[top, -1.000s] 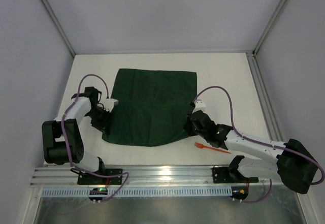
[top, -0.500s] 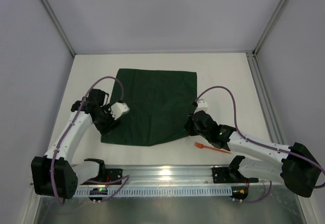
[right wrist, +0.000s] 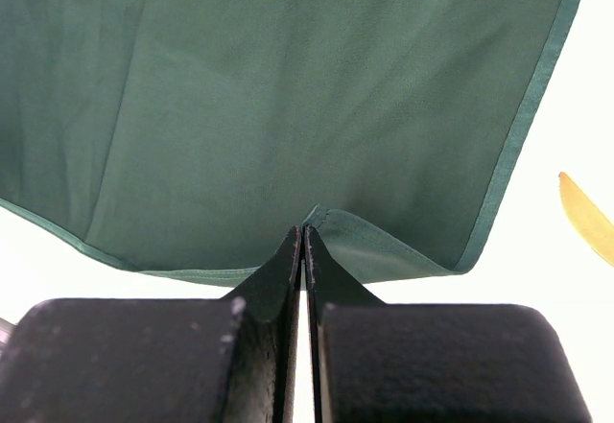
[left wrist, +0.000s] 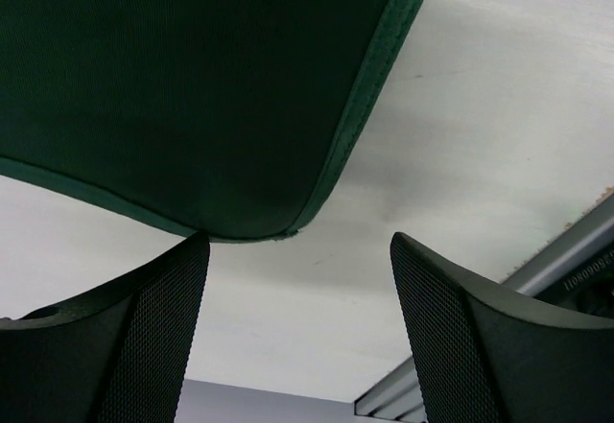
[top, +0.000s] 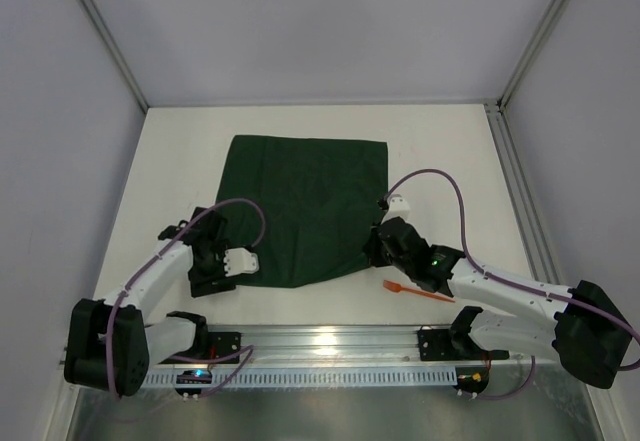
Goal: Fold the napkin into a case and place the utensils inside
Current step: Pick up the flattened napkin from the center of the board.
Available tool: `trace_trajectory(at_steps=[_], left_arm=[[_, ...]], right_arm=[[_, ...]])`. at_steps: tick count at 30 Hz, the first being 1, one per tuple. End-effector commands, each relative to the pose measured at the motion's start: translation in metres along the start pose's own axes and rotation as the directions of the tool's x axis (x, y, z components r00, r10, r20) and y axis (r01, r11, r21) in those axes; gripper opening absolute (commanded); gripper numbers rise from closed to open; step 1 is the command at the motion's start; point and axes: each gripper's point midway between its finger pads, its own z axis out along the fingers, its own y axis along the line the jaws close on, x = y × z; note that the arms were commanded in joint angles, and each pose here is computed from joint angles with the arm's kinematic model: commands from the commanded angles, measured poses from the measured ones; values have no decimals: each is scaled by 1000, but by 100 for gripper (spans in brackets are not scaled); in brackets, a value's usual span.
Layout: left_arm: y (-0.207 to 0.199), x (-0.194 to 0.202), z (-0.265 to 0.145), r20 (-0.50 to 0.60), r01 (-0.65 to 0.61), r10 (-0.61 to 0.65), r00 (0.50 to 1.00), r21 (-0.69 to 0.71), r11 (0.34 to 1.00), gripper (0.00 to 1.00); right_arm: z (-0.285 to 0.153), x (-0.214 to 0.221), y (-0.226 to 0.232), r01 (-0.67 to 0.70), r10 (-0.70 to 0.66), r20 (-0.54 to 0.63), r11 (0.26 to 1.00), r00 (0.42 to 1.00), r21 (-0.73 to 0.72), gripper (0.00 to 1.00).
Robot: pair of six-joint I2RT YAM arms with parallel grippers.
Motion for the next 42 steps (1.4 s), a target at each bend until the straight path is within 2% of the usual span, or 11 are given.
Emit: trace_trajectory(at_steps=[1,6,10,13,14,19,20,25,28,36,42], left_arm=[[23,-21,6,94,-47,55,994,-86,995,78],[22,-23,16,96,12,-6,995,-61,998,76],[24,-15,26,55,33,-29,998,-78,996,66],[23,-14,28,55,26,-21,998,-97,995,49],[24,-14,28,60,30,-23,998,-103,994,40],[28,-19,18,92,67,-56,994,-126,990,14],[29,-20,16,101,84,-71,992,-132,988,0],[32,-26,-2,134,150,-132,982,-140,979,0],[27,-24,-26,125,188,-174,977,-114,976,0],[-26,-3,-67,89,194,-190,978,-46,980,0],[-46,4,-105,157,232,-212,965,-123,965,0]], right_arm=[[-2,-25,15,-6,8,70,999,998,-31,4],[-1,-27,13,-8,10,71,1000,997,-24,4],[-2,-28,12,-13,14,74,1000,997,-20,4],[-3,-31,12,-9,10,78,1000,997,-16,4],[-3,-32,10,-5,6,80,1000,997,-10,4],[-7,-37,9,6,-5,89,1000,996,-5,4],[-8,-39,10,8,-8,92,1000,996,-5,4],[-17,-48,10,38,-38,98,999,994,1,4],[-29,-56,11,63,-63,95,998,993,4,4],[-47,-37,16,85,-85,9,994,996,-64,4],[-84,-38,13,56,-55,19,996,998,-75,4]])
